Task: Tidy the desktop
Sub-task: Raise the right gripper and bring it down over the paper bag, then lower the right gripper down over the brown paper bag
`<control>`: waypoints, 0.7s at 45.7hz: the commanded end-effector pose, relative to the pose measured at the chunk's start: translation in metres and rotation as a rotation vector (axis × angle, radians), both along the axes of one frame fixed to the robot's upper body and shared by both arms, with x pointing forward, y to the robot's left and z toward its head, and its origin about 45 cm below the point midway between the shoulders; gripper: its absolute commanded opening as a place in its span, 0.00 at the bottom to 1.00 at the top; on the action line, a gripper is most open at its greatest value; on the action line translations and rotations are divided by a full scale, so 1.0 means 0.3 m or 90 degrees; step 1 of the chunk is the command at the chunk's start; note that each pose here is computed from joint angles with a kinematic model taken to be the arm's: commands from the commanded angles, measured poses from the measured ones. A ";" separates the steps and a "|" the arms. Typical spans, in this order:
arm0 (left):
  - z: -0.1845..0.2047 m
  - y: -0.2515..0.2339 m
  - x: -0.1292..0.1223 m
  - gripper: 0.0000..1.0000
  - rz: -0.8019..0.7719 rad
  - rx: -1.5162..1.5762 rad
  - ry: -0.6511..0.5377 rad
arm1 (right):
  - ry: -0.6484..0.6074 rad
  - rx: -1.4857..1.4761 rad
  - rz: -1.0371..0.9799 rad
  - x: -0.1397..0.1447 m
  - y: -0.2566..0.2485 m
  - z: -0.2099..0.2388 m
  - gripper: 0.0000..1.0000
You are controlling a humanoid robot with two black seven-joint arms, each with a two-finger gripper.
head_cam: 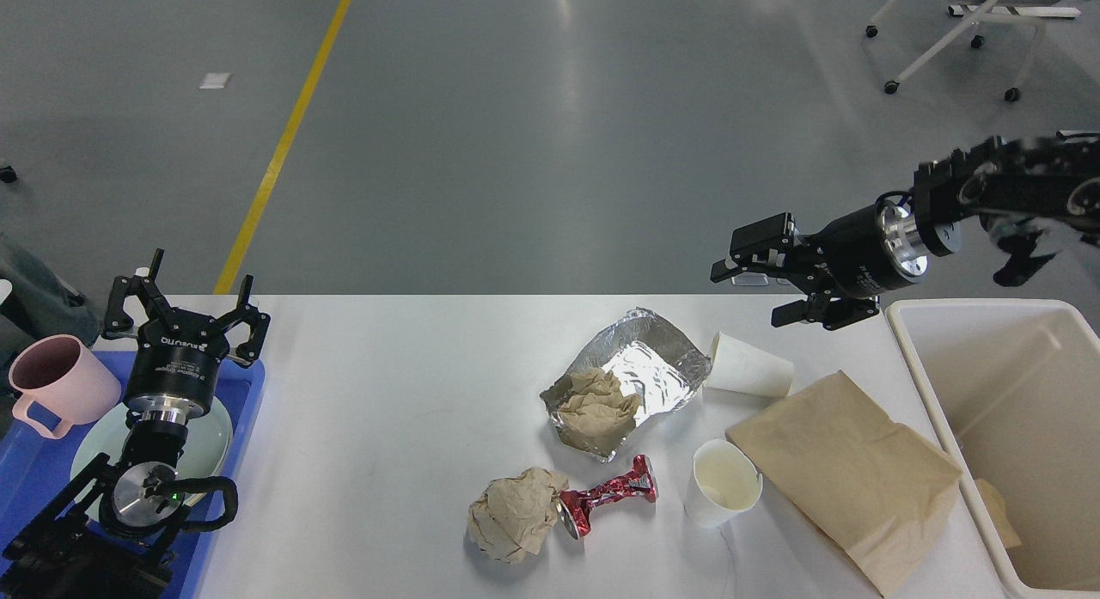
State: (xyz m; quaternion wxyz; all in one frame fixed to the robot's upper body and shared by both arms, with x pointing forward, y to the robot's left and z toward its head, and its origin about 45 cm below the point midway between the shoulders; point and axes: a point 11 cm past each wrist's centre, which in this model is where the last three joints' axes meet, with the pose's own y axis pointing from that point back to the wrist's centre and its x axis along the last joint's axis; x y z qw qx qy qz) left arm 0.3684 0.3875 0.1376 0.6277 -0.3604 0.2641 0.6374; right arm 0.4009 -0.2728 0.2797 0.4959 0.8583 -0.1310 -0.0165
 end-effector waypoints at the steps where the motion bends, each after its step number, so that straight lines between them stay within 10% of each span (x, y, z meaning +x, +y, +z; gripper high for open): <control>1: -0.001 0.000 0.000 0.96 0.000 0.000 0.000 | 0.059 -0.082 0.078 -0.042 0.067 0.088 1.00; 32: -0.001 0.000 0.000 0.96 0.000 0.000 0.000 | 0.033 -0.377 0.089 -0.246 0.172 0.387 1.00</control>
